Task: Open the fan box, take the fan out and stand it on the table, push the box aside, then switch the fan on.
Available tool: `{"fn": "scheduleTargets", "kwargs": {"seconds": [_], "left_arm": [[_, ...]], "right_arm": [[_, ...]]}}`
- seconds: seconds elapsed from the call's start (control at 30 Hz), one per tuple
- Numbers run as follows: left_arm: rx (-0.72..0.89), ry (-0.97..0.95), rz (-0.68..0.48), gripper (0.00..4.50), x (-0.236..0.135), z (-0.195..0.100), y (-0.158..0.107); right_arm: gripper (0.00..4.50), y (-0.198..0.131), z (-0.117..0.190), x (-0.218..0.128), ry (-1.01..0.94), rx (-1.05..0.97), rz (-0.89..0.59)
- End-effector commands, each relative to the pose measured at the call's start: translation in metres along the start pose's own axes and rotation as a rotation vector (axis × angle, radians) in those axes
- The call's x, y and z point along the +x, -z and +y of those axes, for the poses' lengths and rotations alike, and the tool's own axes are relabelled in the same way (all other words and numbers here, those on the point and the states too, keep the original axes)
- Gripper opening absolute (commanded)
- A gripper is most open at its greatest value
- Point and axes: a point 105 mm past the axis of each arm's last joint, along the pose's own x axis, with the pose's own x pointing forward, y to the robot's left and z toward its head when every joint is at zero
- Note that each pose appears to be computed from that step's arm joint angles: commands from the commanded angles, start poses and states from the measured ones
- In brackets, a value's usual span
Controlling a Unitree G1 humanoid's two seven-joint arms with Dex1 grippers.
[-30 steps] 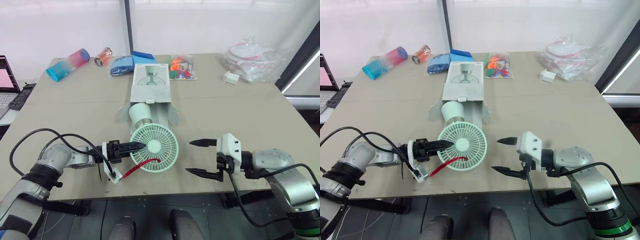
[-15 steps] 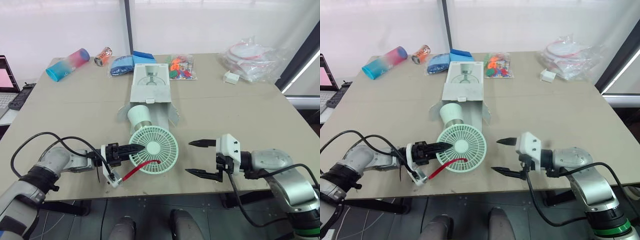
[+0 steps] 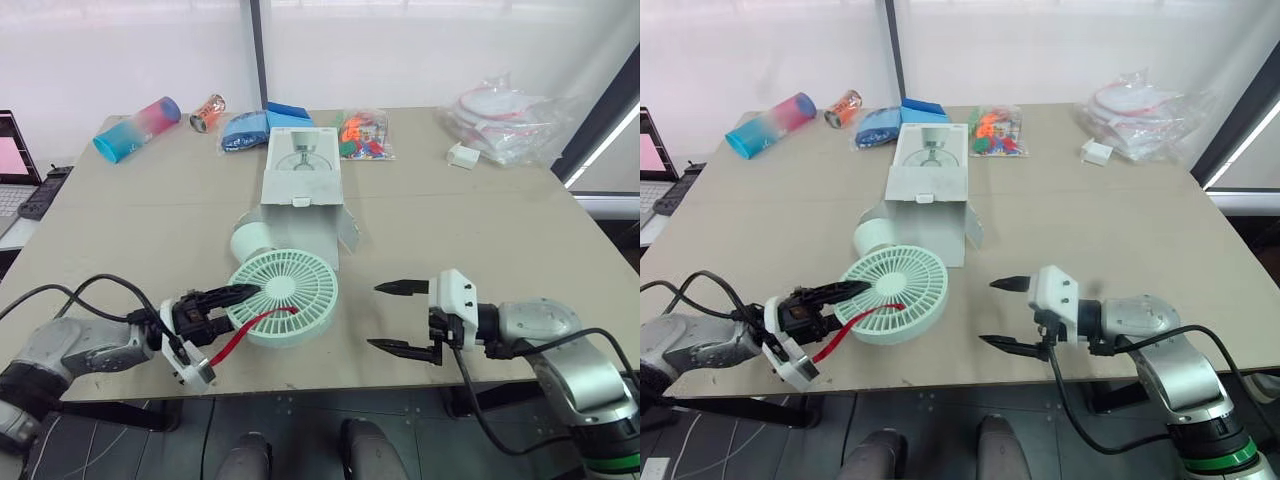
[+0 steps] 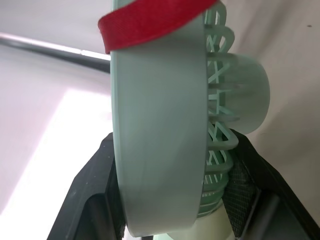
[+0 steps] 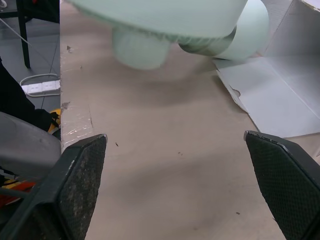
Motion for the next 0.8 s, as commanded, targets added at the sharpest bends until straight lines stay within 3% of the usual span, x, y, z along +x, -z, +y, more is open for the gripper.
{"fn": "scheduleTargets", "kwargs": {"seconds": [0.03,0.47,0.8], "left_arm": [[-0.034,-0.096,-0.006,1.94,0.002,0.032,-0.009],[-0.329,-0.309,0.22,1.94,-0.009,0.072,-0.019],[-0.358,-0.507,0.455,1.94,-0.039,0.102,-0.002]], "right_arm": [[4.5,-0.006,-0.003,0.002,-0.001,-0.036,-0.022],[4.5,-0.011,-0.013,0.012,-0.051,-0.064,-0.054],[4.5,-0.025,-0.026,0.028,-0.072,-0.102,-0.119]]}}
